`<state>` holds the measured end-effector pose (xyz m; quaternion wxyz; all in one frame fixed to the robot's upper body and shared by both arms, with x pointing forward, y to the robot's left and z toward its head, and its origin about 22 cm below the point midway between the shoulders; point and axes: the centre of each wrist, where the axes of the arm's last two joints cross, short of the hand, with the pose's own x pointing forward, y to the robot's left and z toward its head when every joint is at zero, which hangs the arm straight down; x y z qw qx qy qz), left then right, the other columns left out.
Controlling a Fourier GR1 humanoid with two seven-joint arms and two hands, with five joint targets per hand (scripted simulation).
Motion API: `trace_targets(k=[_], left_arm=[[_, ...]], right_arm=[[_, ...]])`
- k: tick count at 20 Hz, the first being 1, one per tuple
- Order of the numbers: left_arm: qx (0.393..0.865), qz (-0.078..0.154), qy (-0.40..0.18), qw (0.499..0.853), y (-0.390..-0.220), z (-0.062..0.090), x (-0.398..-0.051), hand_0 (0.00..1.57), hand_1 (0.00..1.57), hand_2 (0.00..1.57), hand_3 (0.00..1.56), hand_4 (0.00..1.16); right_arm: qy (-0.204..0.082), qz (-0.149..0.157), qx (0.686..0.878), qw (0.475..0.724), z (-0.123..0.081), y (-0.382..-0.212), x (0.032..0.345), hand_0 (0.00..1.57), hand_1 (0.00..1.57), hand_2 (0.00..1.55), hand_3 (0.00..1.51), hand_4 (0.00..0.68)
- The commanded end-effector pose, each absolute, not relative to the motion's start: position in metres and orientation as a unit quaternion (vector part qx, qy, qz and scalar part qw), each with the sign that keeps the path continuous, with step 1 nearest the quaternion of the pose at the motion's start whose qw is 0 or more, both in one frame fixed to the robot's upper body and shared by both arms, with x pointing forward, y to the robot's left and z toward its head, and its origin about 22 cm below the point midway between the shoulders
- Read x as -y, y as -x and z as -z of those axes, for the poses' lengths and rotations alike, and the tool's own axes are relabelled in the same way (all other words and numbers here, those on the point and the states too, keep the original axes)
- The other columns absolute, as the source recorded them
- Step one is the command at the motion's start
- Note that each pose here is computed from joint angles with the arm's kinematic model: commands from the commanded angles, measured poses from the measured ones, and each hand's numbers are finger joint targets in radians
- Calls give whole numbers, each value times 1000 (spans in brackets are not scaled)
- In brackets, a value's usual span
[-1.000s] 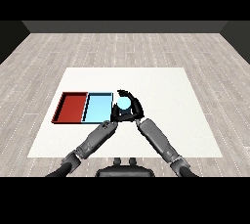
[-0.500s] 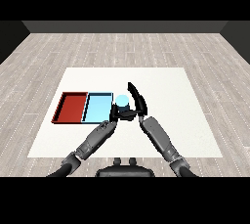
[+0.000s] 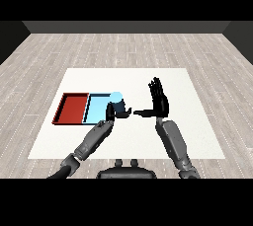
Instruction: Pick the blue can and put it in the blue box
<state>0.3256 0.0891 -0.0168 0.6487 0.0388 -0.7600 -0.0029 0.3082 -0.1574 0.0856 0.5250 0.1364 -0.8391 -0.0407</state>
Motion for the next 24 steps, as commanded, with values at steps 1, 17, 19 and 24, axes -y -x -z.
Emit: trace_targets(k=[1, 17, 19, 24], left_arm=[[768, -10, -76, 635, -330, 12, -111, 1571, 1571, 1571, 1475, 1149], [662, 11, -224, 715, -399, 14, -206, 1571, 1571, 1571, 1490, 1104], [613, 9, -239, 753, -397, 24, -223, 1571, 1571, 1571, 1485, 1055], [550, 21, -266, 791, -386, 49, -227, 1571, 1571, 1511, 1347, 986]], right_arm=[[-134, 70, 853, 499, -88, -284, 200, 0, 0, 0, 0, 0], [-71, 130, 844, 516, -76, -303, 250, 0, 0, 0, 0, 0], [-77, 131, 839, 522, -67, -299, 243, 0, 0, 0, 0, 0], [-67, 125, 836, 530, -60, -312, 241, 0, 0, 0, 0, 0]])
